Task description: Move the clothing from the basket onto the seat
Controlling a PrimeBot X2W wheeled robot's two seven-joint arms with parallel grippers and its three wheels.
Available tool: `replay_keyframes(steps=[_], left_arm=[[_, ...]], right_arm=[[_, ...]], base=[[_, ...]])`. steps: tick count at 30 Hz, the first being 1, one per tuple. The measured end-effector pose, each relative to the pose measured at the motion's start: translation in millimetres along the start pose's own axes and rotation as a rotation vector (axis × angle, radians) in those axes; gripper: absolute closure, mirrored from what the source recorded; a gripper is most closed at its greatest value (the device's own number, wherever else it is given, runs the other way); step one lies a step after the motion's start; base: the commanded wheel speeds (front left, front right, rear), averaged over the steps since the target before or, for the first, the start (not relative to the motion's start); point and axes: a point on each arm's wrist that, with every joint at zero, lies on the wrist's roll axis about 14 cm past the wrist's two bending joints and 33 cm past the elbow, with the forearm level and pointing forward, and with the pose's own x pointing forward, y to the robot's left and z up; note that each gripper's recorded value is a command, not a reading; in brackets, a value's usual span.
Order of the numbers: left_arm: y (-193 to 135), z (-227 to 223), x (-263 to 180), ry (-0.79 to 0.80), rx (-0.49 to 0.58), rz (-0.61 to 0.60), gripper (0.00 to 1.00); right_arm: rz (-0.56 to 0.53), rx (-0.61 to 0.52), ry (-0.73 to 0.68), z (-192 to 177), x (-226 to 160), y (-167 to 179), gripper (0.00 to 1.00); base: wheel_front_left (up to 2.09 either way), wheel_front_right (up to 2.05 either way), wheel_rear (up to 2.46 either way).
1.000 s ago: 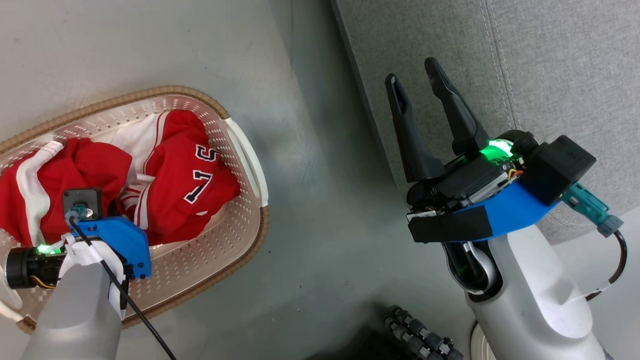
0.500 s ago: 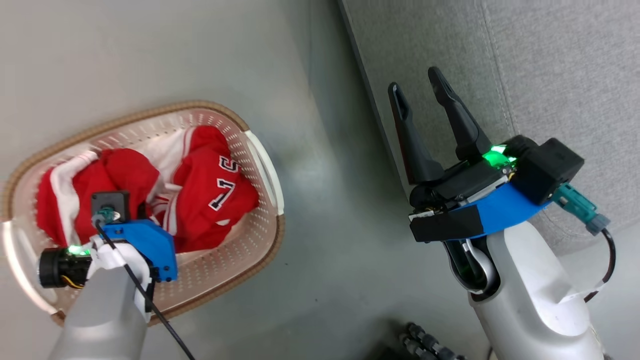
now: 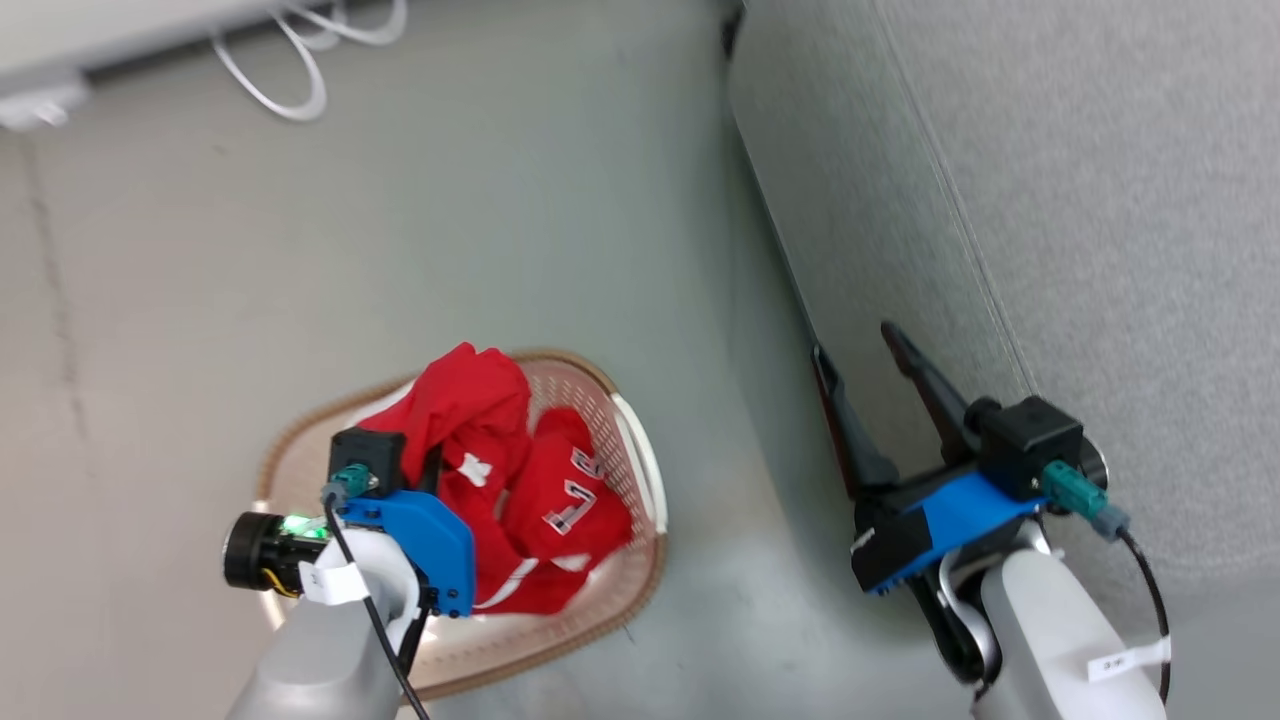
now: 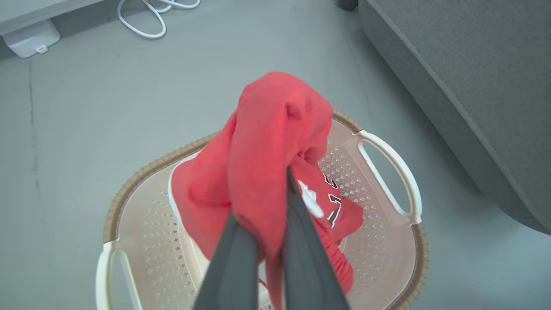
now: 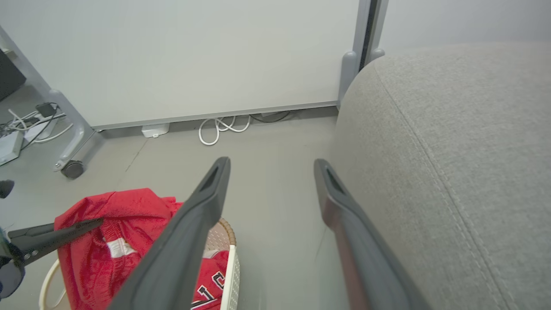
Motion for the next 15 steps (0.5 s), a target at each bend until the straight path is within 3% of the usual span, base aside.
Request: replay_keyframes(steps=[15], left_arm=[[-19, 128, -108, -0.439, 0.120, 0.016, 1.00]], right_arm=[[0.123, 0.001, -0.086, 46, -45, 55, 0.00]], base=[[0.00, 0.00, 0.00]])
